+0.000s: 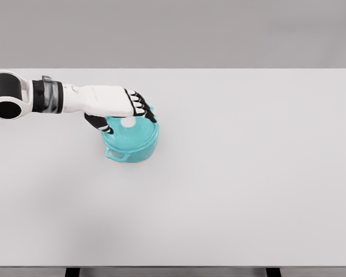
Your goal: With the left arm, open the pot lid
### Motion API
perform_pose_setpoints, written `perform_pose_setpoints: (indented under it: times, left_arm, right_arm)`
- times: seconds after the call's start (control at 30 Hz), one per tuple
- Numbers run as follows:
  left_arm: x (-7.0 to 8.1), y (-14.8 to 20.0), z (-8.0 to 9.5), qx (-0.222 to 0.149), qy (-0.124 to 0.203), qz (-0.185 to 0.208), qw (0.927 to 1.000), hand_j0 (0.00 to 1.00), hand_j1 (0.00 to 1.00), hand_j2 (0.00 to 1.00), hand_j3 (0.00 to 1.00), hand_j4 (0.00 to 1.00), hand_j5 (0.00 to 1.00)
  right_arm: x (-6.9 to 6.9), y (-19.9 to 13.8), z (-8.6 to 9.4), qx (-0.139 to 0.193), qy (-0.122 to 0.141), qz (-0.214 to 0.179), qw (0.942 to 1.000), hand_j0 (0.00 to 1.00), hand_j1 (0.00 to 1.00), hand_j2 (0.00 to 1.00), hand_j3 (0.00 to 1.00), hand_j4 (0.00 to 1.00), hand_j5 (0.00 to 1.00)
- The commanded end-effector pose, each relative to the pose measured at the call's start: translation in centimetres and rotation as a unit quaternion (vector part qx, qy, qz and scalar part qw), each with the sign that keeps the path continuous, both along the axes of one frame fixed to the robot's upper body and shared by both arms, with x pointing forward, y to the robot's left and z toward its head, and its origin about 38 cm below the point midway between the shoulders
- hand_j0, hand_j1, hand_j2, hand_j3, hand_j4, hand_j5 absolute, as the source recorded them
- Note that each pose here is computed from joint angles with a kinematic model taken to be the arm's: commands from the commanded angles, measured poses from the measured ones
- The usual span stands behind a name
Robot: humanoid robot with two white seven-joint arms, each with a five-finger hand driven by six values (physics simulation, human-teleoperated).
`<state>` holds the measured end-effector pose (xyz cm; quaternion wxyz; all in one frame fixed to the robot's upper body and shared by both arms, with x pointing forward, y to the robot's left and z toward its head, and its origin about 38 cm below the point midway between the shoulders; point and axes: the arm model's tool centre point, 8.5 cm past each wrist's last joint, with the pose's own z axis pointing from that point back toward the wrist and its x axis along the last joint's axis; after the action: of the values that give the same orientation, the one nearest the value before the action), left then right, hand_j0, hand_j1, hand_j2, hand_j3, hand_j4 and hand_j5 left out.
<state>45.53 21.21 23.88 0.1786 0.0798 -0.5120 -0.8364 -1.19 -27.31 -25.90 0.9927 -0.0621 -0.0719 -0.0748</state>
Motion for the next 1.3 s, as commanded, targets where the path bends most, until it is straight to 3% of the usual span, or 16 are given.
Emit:
perform_pose_setpoints:
  times: [0.0,0.17,0.4,0.93,1.03,1.27]
  left_arm:
    - [0.0,0.1,0.0,0.002,-0.001,0.002,1.0,0.88,0.88,0.88,0.88,0.88,0.88]
    - [0.4,0.7,-0.5,0.009,0.001,0.011,0.9999,0.88,0.88,0.88,0.88,0.88,0.88]
    - [0.4,0.7,-0.5,0.009,0.001,0.011,0.9999,0.77,0.77,0.77,0.77,0.77,0.77]
    - [0.7,1.2,-0.8,0.019,-0.001,0.02,0.9996,0.76,0.76,0.76,0.76,0.76,0.76]
    - [0.7,1.2,-0.8,0.02,-0.002,0.02,0.9996,0.66,0.66,0.66,0.66,0.66,0.66]
    - [0.7,1.2,-0.8,0.02,-0.001,0.019,0.9996,0.62,0.62,0.62,0.62,0.62,0.62]
  right_arm:
    - [0.1,0.0,0.0,0.0,-0.001,0.0,1.0,1.0,1.0,1.0,1.0,1.0,1.0]
    - [0.0,0.0,0.0,0.0,0.0,0.0,1.0,1.0,1.0,1.0,1.0,1.0,1.0]
    - [0.0,0.0,0.0,0.0,0.0,0.0,1.0,1.0,1.0,1.0,1.0,1.0,1.0]
    - [0.0,0.0,0.0,0.0,0.0,0.0,1.0,1.0,1.0,1.0,1.0,1.0,1.0]
    - [0.0,0.0,0.0,0.0,0.0,0.0,1.0,1.0,1.0,1.0,1.0,1.0,1.0]
    - [0.0,0.0,0.0,0.0,0.0,0.0,1.0,1.0,1.0,1.0,1.0,1.0,1.0]
